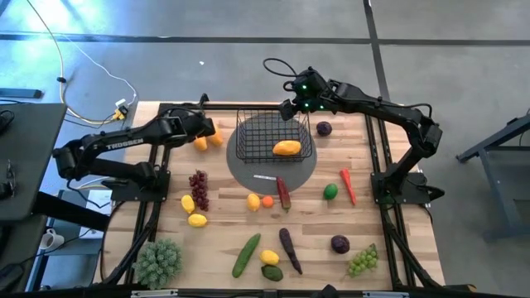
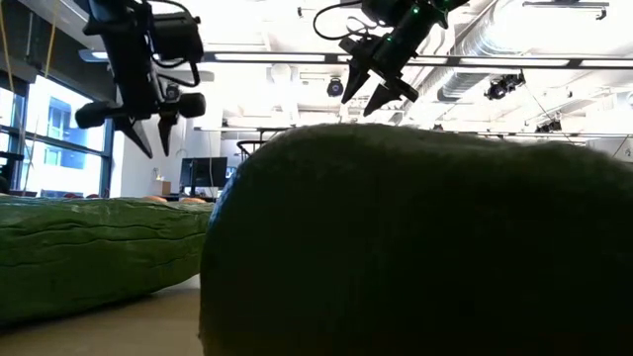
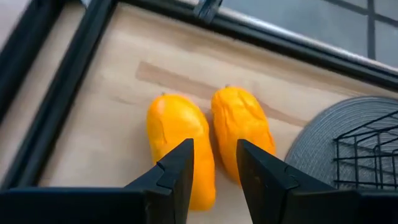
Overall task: Build produce basket
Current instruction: Put the left yellow mango into the black wire basket, then put the top violet plum into the black wire basket
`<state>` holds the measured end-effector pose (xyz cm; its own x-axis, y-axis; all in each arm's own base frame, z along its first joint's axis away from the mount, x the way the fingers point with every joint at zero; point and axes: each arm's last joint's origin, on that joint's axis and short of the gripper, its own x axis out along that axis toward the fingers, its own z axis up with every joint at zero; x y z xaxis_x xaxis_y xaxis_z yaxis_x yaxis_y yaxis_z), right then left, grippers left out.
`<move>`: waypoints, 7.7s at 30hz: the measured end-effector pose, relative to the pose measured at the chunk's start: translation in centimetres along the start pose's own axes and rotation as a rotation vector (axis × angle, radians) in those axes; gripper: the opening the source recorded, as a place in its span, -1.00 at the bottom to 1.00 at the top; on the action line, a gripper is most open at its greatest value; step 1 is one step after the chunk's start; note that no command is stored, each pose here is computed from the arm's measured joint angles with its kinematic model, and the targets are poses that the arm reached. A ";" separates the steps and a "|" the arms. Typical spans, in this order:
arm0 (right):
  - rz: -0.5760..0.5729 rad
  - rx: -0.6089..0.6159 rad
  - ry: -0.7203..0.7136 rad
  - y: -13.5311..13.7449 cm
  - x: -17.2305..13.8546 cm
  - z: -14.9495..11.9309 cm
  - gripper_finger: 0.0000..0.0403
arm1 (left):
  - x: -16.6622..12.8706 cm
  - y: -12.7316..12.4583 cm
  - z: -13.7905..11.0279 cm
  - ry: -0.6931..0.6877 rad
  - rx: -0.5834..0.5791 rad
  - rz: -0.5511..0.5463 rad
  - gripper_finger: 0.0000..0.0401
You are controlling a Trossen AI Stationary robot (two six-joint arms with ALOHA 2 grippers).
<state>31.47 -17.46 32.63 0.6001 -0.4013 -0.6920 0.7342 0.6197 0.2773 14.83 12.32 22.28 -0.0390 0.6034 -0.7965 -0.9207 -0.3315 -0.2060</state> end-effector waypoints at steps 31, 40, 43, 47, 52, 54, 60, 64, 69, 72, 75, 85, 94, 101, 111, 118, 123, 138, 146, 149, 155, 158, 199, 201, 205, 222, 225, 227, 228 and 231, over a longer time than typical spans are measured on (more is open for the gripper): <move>-0.002 0.000 -0.001 0.0 0.0 0.0 0.27 | 4.3 1.1 -0.7 0.198 -0.121 0.114 0.59; 0.003 0.000 0.001 0.0 0.0 0.0 0.27 | 5.8 0.5 -1.3 0.215 -0.105 0.153 0.59; 0.003 0.000 0.001 0.0 0.0 0.0 0.27 | 6.2 0.3 -1.3 0.212 -0.118 0.141 0.59; 0.002 0.001 0.001 0.0 0.0 0.0 0.27 | 6.9 0.3 -1.1 0.238 -0.127 0.142 0.59; 0.000 0.000 0.000 0.0 0.0 0.0 0.27 | 7.6 0.4 -0.8 0.270 -0.125 0.157 0.59; 0.000 0.000 0.000 0.0 0.0 0.0 0.27 | 7.9 0.4 -0.7 0.268 -0.126 0.154 0.59; 0.000 0.000 0.000 0.0 0.0 0.0 0.27 | 8.6 0.8 -0.2 0.289 -0.123 0.174 0.59; 0.000 0.000 0.000 0.0 0.0 0.0 0.27 | 8.9 1.3 0.3 0.312 -0.106 0.179 0.58; 0.000 0.000 0.000 0.0 0.0 0.0 0.27 | 9.3 1.8 0.9 0.366 -0.113 0.164 0.57; 0.000 0.000 0.000 0.0 0.0 0.0 0.27 | 9.4 1.9 1.1 0.380 -0.102 0.157 0.53; 0.000 0.000 0.000 0.0 0.0 0.0 0.27 | 9.5 2.0 1.3 0.387 -0.096 0.154 0.45; 0.000 0.000 0.000 0.0 0.0 0.0 0.27 | 9.6 2.2 1.5 0.398 -0.051 0.144 0.09; 0.000 0.000 0.000 0.0 0.0 0.0 0.27 | 9.0 2.2 1.7 0.386 0.047 0.102 0.04; 0.000 0.000 0.000 0.0 0.0 0.0 0.27 | 7.3 2.1 2.2 0.340 0.074 0.025 0.03; 0.000 0.000 0.000 0.0 0.0 0.0 0.27 | 1.9 1.2 2.7 0.182 0.112 -0.277 0.03; 0.000 0.000 0.000 0.0 0.0 0.0 0.27 | -2.1 -0.6 3.0 0.008 0.118 -0.615 0.03; 0.000 0.000 0.000 0.0 0.0 0.0 0.27 | -4.0 -2.1 3.1 -0.117 0.189 -0.811 0.03; 0.000 0.000 0.000 0.0 0.0 0.0 0.27 | -6.0 -5.9 1.1 -0.297 0.394 -1.083 0.04; 0.000 0.000 0.000 0.0 0.0 0.0 0.27 | -6.7 -8.9 0.4 -0.351 0.576 -1.091 0.04; 0.000 0.000 0.000 0.0 0.0 0.0 0.27 | -6.7 -10.2 0.4 -0.360 0.612 -1.089 0.04; 0.000 0.000 -0.001 0.0 0.0 0.0 0.27 | -6.6 -12.4 -0.1 -0.378 0.702 -1.080 0.06; 0.000 0.000 -0.001 0.0 0.0 0.0 0.27 | -6.2 -13.2 -0.7 -0.374 0.739 -1.073 0.08; 0.029 0.103 0.008 0.1 0.0 0.0 0.27 | 1.9 -16.0 -7.1 -0.135 0.844 -0.909 0.41; 0.050 0.142 0.021 0.1 0.0 0.0 0.27 | 2.0 -16.0 -7.0 -0.143 0.841 -0.898 0.44; 0.097 0.149 0.048 0.3 0.0 -0.1 0.27 | 2.0 -16.0 -7.0 -0.141 0.813 -0.886 0.44; 0.108 0.149 0.060 0.3 0.0 -0.1 0.27 | -0.3 -13.9 -0.6 -0.179 0.653 -0.889 0.44; 0.120 0.149 0.110 0.2 -0.1 -0.5 0.27 | -1.5 -13.0 0.5 -0.191 0.642 -0.886 0.44; 0.135 0.140 0.152 0.2 -0.1 -0.8 0.27 | -2.4 -12.3 1.1 -0.191 0.641 -0.883 0.44; 0.133 0.132 0.172 0.2 -0.1 -1.0 0.27 | -2.8 -11.9 1.3 -0.192 0.640 -0.883 0.44; 0.106 0.112 0.221 0.1 -0.2 -1.6 0.27 | -3.9 -10.8 1.7 -0.178 0.650 -0.872 0.44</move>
<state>30.96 -16.25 31.76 0.6009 -0.1733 -0.7803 0.7087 0.5669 0.4199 24.29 14.79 28.60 0.7161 0.5582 -0.4191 -0.6864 0.6723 -0.2773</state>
